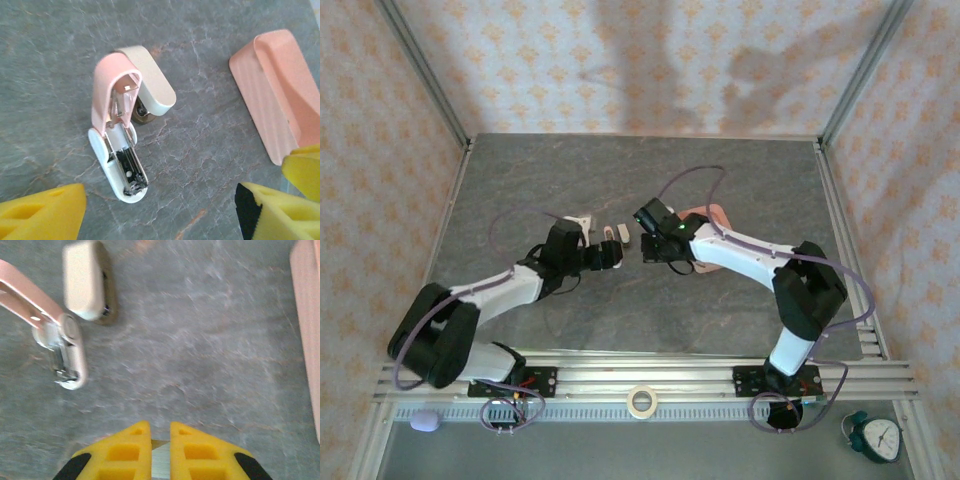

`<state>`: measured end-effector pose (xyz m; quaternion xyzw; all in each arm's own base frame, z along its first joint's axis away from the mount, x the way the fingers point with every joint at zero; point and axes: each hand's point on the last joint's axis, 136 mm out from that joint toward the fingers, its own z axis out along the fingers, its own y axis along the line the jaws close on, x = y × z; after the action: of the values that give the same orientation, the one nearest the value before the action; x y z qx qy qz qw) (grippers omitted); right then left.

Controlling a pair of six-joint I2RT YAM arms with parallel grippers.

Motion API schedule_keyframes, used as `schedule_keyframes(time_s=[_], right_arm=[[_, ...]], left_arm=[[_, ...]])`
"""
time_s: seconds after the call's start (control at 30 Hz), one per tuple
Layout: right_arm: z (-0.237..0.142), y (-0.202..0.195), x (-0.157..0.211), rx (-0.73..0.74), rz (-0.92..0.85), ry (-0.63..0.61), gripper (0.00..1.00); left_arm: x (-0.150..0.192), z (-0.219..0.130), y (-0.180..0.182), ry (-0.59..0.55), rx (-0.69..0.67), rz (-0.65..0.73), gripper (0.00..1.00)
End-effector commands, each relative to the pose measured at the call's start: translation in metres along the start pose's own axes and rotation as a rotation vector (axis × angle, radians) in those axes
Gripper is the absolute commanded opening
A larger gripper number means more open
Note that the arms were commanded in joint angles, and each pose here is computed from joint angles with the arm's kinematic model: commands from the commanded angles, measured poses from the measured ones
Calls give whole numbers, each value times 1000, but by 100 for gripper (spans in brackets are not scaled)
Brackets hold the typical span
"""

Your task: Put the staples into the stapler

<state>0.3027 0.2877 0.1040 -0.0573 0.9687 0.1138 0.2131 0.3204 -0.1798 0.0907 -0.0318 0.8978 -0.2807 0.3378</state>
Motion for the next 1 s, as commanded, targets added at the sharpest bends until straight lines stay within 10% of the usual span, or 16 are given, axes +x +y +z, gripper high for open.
schedule_keyframes(time_s=[0.0, 0.97], right_arm=[[2, 14, -9, 30, -93, -27, 13], [61, 78, -8, 30, -206, 3, 13]], left_arm=[[5, -17, 33, -32, -124, -9, 82], [18, -81, 106, -201, -299, -117, 95]])
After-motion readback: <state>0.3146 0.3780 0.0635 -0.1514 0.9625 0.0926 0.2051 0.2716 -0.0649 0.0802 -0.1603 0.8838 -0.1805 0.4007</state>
